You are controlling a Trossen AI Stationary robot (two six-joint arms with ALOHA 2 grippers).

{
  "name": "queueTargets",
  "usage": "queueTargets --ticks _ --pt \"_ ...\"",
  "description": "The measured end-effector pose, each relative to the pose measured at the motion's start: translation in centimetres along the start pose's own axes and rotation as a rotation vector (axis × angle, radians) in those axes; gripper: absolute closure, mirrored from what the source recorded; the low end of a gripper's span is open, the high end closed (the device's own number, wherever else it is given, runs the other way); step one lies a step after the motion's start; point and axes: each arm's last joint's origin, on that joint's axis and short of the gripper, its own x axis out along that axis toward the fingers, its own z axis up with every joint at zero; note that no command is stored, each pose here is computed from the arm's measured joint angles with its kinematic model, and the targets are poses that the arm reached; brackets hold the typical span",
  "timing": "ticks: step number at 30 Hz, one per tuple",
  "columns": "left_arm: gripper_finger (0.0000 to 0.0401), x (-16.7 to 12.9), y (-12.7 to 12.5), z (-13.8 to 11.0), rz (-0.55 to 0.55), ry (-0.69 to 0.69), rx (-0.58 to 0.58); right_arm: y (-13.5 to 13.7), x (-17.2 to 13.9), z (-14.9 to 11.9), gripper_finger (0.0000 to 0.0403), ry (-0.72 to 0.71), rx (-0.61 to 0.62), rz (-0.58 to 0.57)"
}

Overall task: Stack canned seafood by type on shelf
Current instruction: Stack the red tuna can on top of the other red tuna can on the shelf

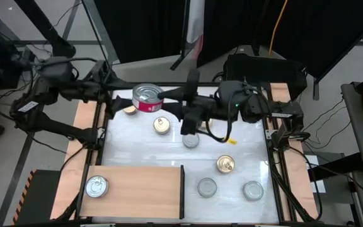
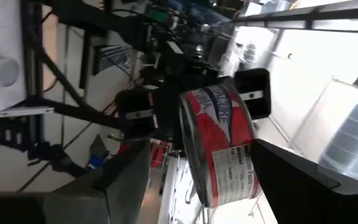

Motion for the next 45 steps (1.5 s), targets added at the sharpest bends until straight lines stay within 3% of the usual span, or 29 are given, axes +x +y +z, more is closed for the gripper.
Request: queueTargets --ticks 7,13,21,24,29,32,35,39,45 --pt "0.0122 0.0 0.0 0.3 0.007 0.011 0.000 0.4 -0.2 0.4 0.0291 0.006 -0.037 0.023" --pt "0.0122 -0.3 -0.2 0.1 -0.003 0.031 0.004 1.2 -0.2 0.5 0.0314 0.013 -0.096 0.074" --pt "0.0122 -0.9 -0.3 -0.1 -0.009 0.047 0.007 1.2 -0.4 0.9 0.0353 -0.002 -0.073 0.069" --pt "0.0122 -0.7 -0.2 -0.1 0.009 0.070 0.008 1.5 -0.4 0.7 0.0380 0.023 0.016 0.098" --pt "0.0122 -0.6 0.9 -0.1 0.129 0.144 0.081 2.8 -0.9 -0.7 0.0400 0.266 0.253 0.170" --pt "0.0122 -1.0 1.6 0.0 0.197 0.137 0.152 3.4 -1.5 -2.3 0.0389 0.413 0.514 0.228" --pt "0.0122 -1.2 2.4 0.2 0.267 0.134 0.236 5.0 -2.2 -4.2 0.0376 0.582 0.706 0.411" --pt "0.0122 -1.5 3.4 0.4 0.370 0.135 0.298 8.6 -2.5 -6.3 0.0357 0.795 0.826 0.637" --pt "0.0122 -1.6 4.0 0.6 0.429 0.127 0.358 12.0 -5.2 -7.4 0.0302 0.922 0.972 0.789"
